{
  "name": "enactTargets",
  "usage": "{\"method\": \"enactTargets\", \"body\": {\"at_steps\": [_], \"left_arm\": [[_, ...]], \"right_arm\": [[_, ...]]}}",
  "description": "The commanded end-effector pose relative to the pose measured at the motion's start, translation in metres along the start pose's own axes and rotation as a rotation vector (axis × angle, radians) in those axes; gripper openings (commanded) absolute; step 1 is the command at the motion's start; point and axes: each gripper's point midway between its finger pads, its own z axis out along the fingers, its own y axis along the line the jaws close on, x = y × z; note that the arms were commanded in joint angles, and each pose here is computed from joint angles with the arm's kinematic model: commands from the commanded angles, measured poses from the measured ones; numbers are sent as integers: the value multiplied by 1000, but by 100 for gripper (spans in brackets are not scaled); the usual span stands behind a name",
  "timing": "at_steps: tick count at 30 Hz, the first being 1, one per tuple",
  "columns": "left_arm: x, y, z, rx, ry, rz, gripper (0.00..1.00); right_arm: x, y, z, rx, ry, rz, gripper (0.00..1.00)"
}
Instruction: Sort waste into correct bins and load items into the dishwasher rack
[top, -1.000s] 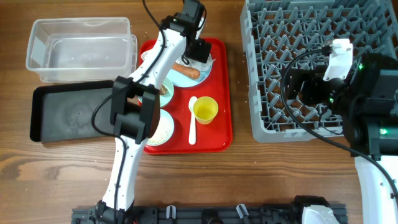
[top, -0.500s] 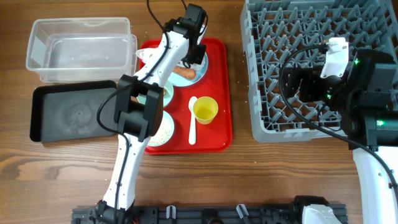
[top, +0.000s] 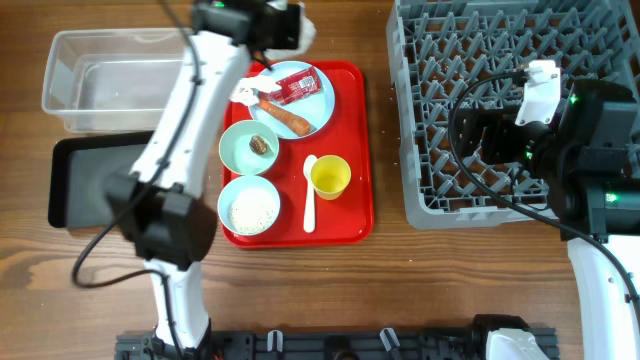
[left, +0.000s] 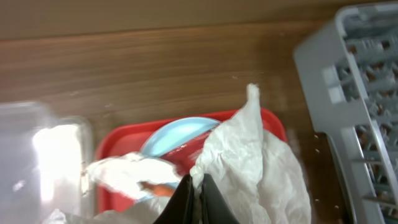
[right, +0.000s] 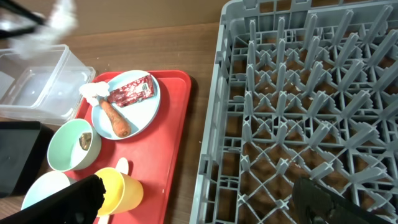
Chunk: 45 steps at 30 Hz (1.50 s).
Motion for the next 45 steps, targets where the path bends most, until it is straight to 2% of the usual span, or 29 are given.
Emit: {"method": "enactTargets", "body": {"at_steps": [1,5,6,7,8,9,10,13,18,21,24,26,29,37,41,45], "left_arm": [[-7,91,-31,-121,-15,-179,4],[23,202,-17,-256,69,-350,4],[32,225,-8,-281,94,-385,6],[42,241,1,-297,120,-411,14],[53,255,11,-310,151,-435,38],[63,261,21,-304,187,-453,72],[69,262,27,-298,208,-460,100],[75,262,36,-294,228,-460,100],[57,237,24,-266,185,-414,99],[37,193,12,-217,139,-340,100],[31,121,15,-137,147,-182,99],[38,89,27,-120,170,-119,99],[53,73,52,-153,218,-68,100],[95,74,136,-164,328,-84,96],[110,72,151,-167,365,-76,78],[118,70,158,-168,388,-71,52]], "right_arm": [[-4,5,-1,-22,-5,-3,100],[-3,5,-1,-22,-1,-2,100],[-3,5,-1,-22,-1,-2,100],[-3,5,-1,-22,-1,-2,100],[-3,5,-1,-22,0,-2,100],[-3,5,-1,-22,0,-1,100],[-3,5,-1,-22,0,-1,100],[-2,5,-1,-22,1,-1,100],[-2,5,-1,-22,1,-1,100],[-2,5,-1,-22,1,-1,100],[-2,5,-1,-22,1,-1,100],[-2,5,-1,-22,2,-1,100],[-1,5,-1,-22,4,0,100],[0,5,-1,-22,8,1,100],[-1,5,-1,-22,8,2,100],[-1,5,-1,-22,8,1,100]]}}
